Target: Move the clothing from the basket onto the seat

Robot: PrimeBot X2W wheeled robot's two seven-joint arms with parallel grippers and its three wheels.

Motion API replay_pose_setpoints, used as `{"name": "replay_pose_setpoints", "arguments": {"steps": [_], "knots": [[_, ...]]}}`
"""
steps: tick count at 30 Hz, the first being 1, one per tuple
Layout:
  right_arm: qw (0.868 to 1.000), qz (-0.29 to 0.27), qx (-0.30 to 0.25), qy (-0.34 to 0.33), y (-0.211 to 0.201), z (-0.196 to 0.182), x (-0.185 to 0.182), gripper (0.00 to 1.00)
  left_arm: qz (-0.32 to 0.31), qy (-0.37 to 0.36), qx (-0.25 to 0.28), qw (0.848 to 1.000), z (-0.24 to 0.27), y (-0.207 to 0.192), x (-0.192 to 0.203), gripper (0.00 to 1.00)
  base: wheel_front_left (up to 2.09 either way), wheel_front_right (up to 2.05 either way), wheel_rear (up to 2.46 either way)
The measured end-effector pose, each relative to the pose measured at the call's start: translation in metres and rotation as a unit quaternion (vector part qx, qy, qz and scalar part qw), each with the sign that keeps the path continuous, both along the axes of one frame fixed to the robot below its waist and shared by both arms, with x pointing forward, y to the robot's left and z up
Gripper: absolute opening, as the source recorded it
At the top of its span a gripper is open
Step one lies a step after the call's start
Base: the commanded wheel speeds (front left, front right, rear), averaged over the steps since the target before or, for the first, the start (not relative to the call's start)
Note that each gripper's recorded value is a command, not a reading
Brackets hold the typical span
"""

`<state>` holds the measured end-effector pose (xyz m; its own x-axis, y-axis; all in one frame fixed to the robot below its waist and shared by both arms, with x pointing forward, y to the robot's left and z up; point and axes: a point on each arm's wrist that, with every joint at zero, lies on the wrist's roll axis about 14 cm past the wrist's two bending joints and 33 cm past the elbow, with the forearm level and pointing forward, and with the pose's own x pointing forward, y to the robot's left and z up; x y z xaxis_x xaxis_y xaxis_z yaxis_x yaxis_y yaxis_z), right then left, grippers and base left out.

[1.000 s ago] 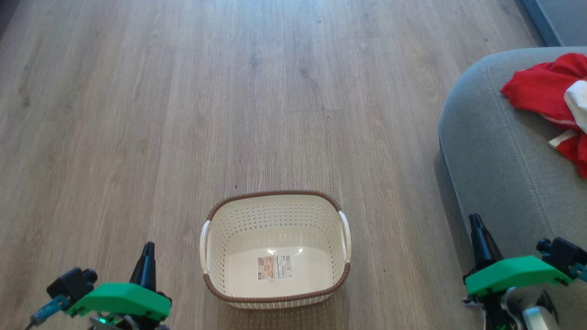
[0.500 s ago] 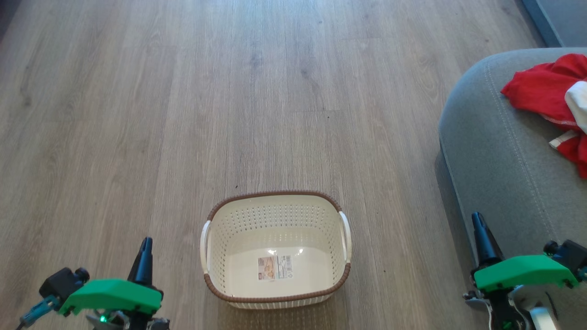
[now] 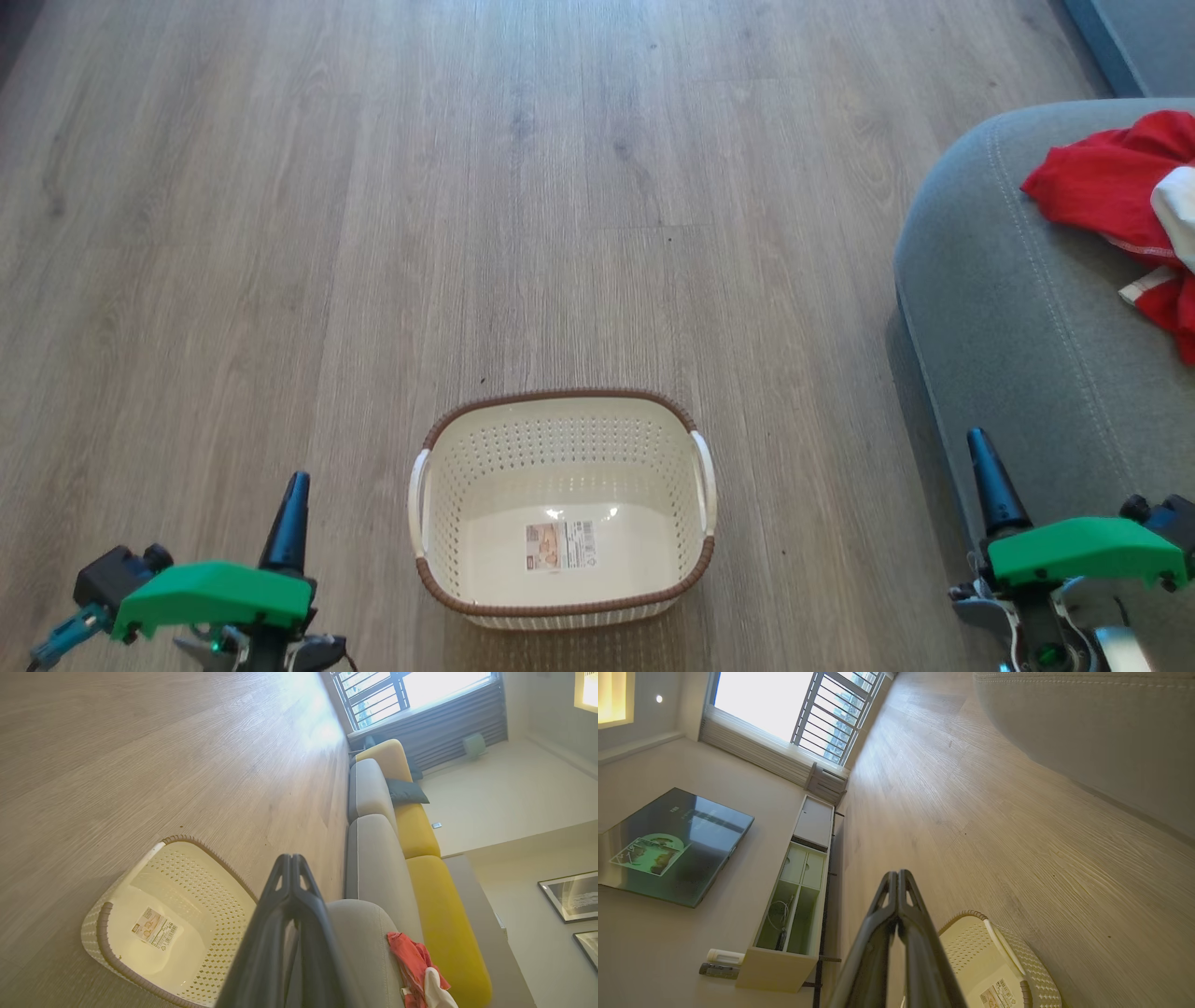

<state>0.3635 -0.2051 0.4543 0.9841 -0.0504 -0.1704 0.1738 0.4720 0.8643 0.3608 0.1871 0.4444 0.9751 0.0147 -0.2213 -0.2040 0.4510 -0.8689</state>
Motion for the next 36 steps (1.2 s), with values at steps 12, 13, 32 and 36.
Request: {"name": "replay_pose_setpoints", "arguments": {"steps": [12, 13, 32, 36], "knots": [[0.998, -0.009, 0.069, -0.007, -0.001, 0.003, 0.002, 0.00, 0.007, -0.010, -0.066, 0.998, 0.006, 0.000, 0.003, 0.00, 0.00, 0.00, 0.00], [0.997, -0.009, 0.075, -0.008, -0.001, 0.004, 0.002, 0.00, 0.008, -0.013, -0.072, 0.997, 0.007, 0.000, 0.003, 0.00, 0.00, 0.00, 0.00], [0.982, -0.020, 0.183, -0.029, -0.003, 0.014, 0.007, 0.00, 0.016, -0.037, -0.175, 0.984, 0.019, 0.001, 0.009, 0.00, 0.00, 0.00, 0.00], [0.978, -0.021, 0.206, -0.034, -0.003, 0.016, 0.007, 0.00, 0.017, -0.044, -0.197, 0.979, 0.024, 0.001, 0.010, 0.00, 0.00, 0.00, 0.00]]}}
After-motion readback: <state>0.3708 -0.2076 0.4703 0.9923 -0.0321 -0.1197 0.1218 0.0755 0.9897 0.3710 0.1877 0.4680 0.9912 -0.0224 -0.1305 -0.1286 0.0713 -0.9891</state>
